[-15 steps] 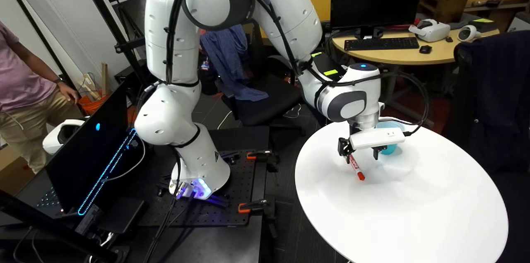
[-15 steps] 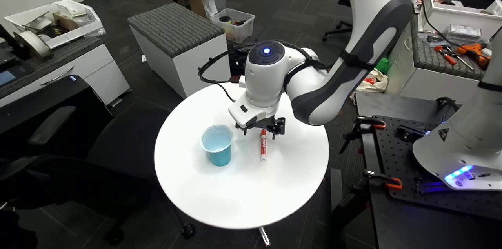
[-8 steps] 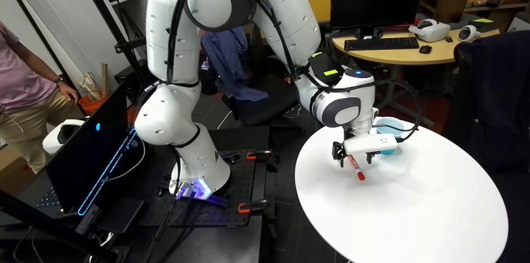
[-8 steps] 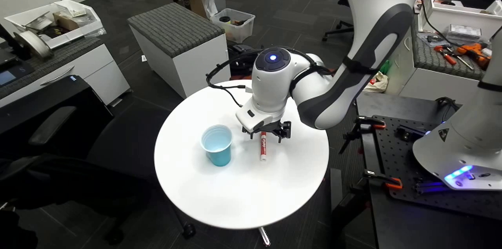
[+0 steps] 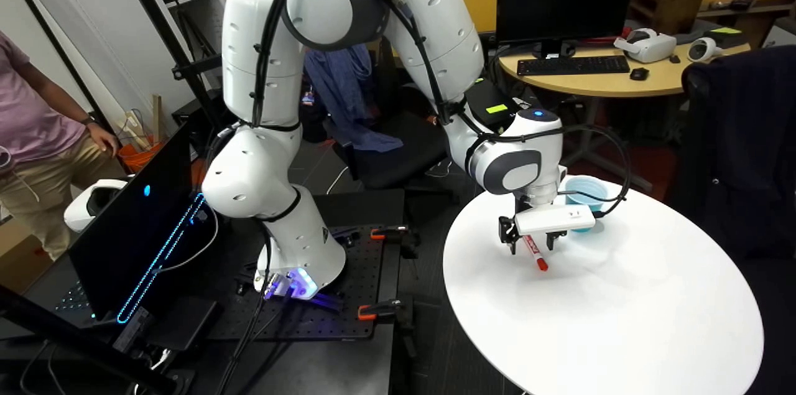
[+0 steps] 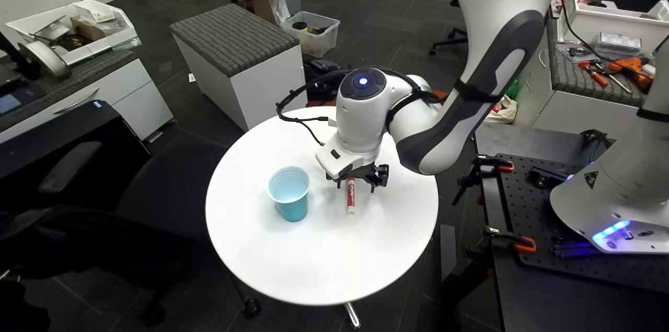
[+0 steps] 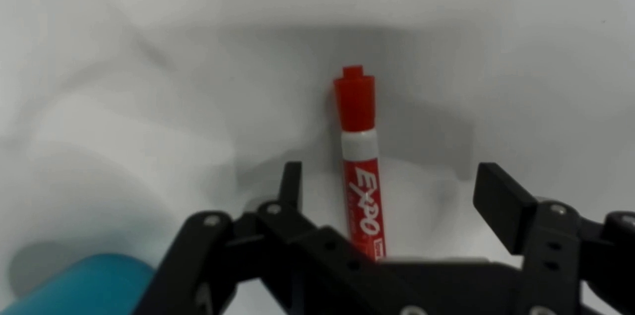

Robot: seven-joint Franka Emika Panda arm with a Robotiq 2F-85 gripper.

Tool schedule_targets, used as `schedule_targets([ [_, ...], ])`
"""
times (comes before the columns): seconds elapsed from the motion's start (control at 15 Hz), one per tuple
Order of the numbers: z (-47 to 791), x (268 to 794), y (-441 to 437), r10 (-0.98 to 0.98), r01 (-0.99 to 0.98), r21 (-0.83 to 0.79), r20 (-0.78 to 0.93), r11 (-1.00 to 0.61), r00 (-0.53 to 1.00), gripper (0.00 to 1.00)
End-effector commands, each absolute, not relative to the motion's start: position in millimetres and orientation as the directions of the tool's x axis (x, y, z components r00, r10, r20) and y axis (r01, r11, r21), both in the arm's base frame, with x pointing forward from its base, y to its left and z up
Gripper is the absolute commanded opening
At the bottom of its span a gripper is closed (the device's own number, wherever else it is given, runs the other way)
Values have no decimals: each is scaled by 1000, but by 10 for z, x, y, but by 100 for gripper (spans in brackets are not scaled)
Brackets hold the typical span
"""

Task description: Move the cup to the left and put the marker in the cup

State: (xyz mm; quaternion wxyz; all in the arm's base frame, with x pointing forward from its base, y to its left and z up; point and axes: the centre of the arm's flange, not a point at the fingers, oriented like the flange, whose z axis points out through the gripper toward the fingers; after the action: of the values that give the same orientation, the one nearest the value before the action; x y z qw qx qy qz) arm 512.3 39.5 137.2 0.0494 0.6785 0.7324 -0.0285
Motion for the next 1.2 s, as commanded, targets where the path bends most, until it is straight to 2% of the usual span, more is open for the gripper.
schedule_targets([
  [0.0, 1340, 5181, 401, 991, 996, 40, -112, 75, -70, 88],
  [0.67, 1264, 5294, 417, 990, 996, 31, -115, 81, -77, 86],
  [0.73, 1258, 5301, 417, 990, 996, 30, -115, 81, -77, 81],
  [0.8, 1253, 5308, 417, 990, 996, 30, -115, 80, -76, 61],
  [0.93, 1250, 5317, 414, 991, 997, 30, -113, 77, -74, 52],
  [1.13, 1271, 5334, 401, 991, 997, 32, -113, 74, -70, 27],
])
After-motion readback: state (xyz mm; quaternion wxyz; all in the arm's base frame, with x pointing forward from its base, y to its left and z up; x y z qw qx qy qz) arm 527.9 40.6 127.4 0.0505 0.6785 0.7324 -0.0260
